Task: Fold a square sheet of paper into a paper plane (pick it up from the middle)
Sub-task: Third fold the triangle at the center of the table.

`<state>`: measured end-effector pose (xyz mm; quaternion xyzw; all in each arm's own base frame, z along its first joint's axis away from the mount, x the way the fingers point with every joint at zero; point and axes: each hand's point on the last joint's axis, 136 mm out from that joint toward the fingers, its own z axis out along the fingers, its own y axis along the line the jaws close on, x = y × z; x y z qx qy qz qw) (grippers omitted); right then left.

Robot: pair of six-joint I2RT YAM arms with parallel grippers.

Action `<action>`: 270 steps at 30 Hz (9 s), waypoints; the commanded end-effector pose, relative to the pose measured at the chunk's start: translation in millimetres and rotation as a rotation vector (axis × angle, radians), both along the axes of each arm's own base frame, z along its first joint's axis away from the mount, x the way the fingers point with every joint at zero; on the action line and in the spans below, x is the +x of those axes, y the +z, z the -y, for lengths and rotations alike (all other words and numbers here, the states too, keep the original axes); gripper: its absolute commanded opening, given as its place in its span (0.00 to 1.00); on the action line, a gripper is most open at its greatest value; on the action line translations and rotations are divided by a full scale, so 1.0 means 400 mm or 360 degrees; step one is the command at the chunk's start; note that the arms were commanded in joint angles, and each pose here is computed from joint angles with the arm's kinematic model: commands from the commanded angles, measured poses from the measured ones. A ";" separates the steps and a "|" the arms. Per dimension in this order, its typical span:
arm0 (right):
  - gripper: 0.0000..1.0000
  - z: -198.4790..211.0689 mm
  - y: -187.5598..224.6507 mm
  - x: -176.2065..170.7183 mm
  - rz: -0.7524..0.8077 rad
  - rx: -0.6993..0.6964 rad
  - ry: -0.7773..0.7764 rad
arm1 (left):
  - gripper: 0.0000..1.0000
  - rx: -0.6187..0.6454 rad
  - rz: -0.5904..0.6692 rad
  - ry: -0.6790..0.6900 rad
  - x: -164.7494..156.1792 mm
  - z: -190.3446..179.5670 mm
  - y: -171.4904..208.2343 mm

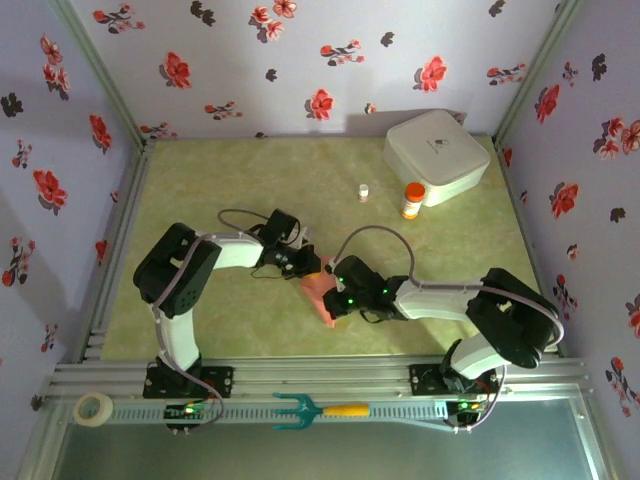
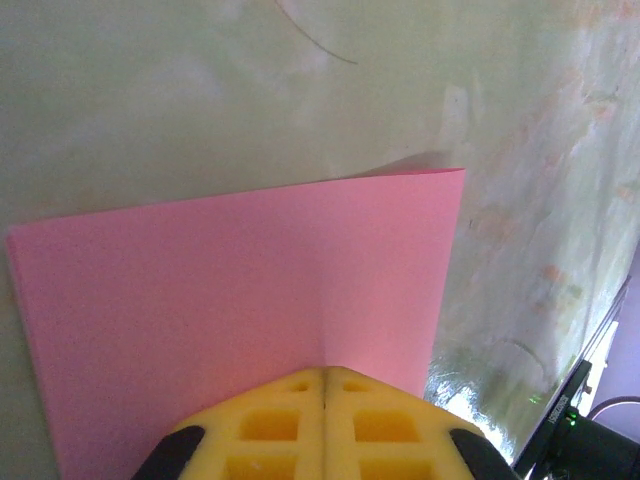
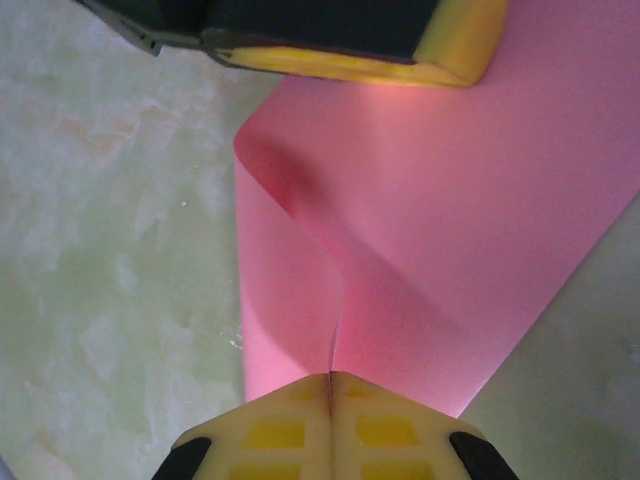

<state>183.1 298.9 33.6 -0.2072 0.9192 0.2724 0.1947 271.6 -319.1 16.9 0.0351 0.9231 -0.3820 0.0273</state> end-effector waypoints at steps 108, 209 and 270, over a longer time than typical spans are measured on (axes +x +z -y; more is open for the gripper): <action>0.03 0.044 -0.068 0.050 -0.0074 -0.0283 -0.0149 | 0.00 -0.0366 0.0000 0.0178 -0.148 -0.007 0.099; 0.06 0.032 -0.083 -0.139 -0.0714 0.0236 -0.0366 | 0.00 -0.0018 -0.0165 0.0263 -0.178 -0.086 -0.080; 0.00 0.109 -0.164 -0.107 -0.0830 0.0032 -0.0683 | 0.00 0.0098 -0.0065 0.0312 -0.164 -0.100 -0.039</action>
